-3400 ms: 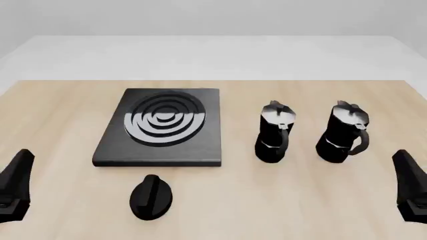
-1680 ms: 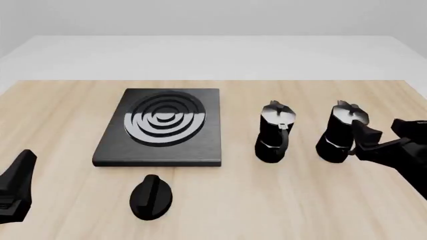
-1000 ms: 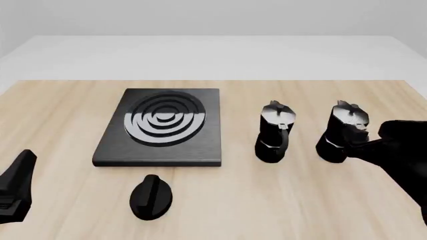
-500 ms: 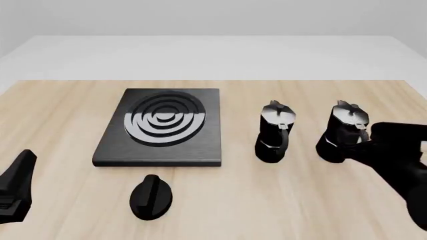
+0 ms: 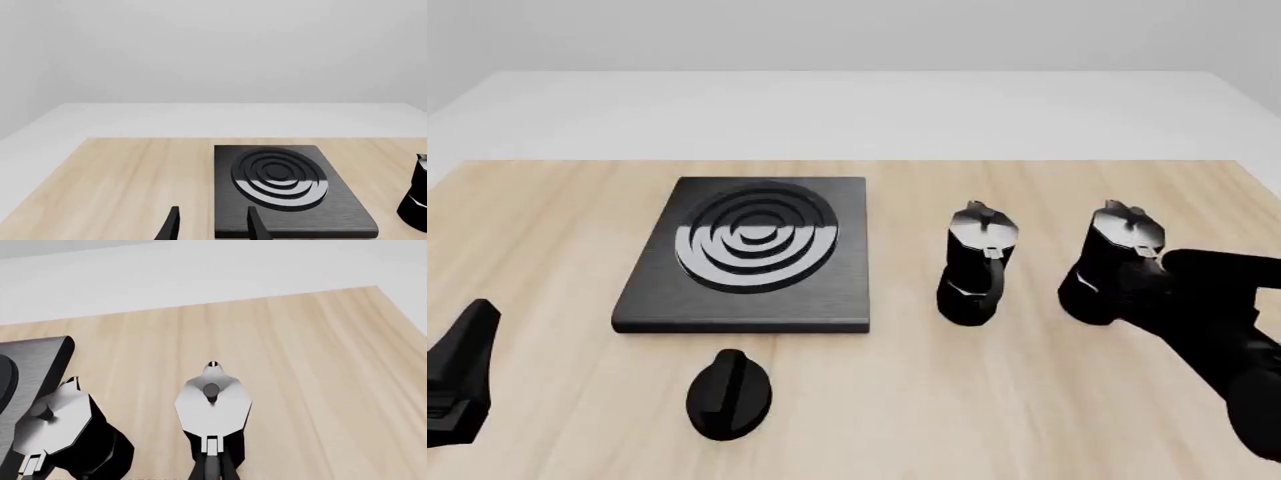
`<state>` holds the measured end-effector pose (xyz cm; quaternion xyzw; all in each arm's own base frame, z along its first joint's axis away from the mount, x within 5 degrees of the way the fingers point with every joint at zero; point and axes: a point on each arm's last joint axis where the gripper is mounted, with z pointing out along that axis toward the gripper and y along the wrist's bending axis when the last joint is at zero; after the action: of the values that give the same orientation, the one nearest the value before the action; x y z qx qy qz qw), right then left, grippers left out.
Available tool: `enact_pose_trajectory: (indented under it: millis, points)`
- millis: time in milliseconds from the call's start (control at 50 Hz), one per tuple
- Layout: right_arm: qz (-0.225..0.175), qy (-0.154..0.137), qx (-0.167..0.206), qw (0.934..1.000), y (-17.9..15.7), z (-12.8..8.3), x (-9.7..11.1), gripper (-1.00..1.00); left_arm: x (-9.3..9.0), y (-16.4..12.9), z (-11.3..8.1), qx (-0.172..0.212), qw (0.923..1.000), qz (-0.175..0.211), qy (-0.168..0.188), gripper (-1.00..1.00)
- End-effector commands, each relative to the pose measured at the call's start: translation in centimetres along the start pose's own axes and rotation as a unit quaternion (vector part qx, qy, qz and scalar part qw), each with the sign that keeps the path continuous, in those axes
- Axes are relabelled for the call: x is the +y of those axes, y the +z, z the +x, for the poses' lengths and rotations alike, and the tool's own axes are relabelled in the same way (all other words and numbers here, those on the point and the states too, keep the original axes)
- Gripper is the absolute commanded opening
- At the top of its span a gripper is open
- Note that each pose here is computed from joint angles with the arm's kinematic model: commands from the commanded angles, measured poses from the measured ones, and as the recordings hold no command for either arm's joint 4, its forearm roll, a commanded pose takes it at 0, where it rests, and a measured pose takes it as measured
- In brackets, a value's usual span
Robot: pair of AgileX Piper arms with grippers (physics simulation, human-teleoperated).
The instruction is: Put the right moka pot on the stove.
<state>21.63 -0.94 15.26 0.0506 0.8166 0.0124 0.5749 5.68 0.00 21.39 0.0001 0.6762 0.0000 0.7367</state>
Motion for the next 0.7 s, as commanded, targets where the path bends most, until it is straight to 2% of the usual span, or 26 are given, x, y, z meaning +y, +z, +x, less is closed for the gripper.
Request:
enact_pose_trajectory:
  millis: [20, 60, 80, 140, 300, 700]
  points:
    - [0.003, -0.014, -0.015, 0.9998, -0.9, -0.5, -0.1, -1.00, 0.0, 0.0, 0.0, 0.000, 1.0000, 0.000, 0.000, 1.00]
    - [0.002, -0.014, -0.018, 0.9997, -1.1, -0.7, 0.0, -1.00, 0.0, 0.0, 0.0, 0.000, 1.0000, 0.000, 0.000, 1.00]
    - [-0.001, -0.025, -0.029, 0.9993, -1.8, -1.1, 0.1, -1.00, 0.0, 0.0, 0.0, 0.000, 1.0000, 0.000, 0.000, 1.00]
    - [-0.002, -0.023, -0.032, 0.9992, -2.1, -1.4, 0.2, -1.00, 0.0, 0.0, 0.0, 0.000, 1.0000, 0.000, 0.000, 1.00]
    - [-0.007, -0.039, -0.065, 0.9971, -4.3, -3.9, 0.5, -1.00, 0.0, 0.0, 0.0, 0.000, 1.0000, 0.000, 0.000, 1.00]
    - [-0.015, -0.052, -0.101, 0.9934, -7.4, -7.1, 1.1, -1.00, 0.0, 0.0, 0.0, 0.000, 1.0000, 0.000, 0.000, 1.00]
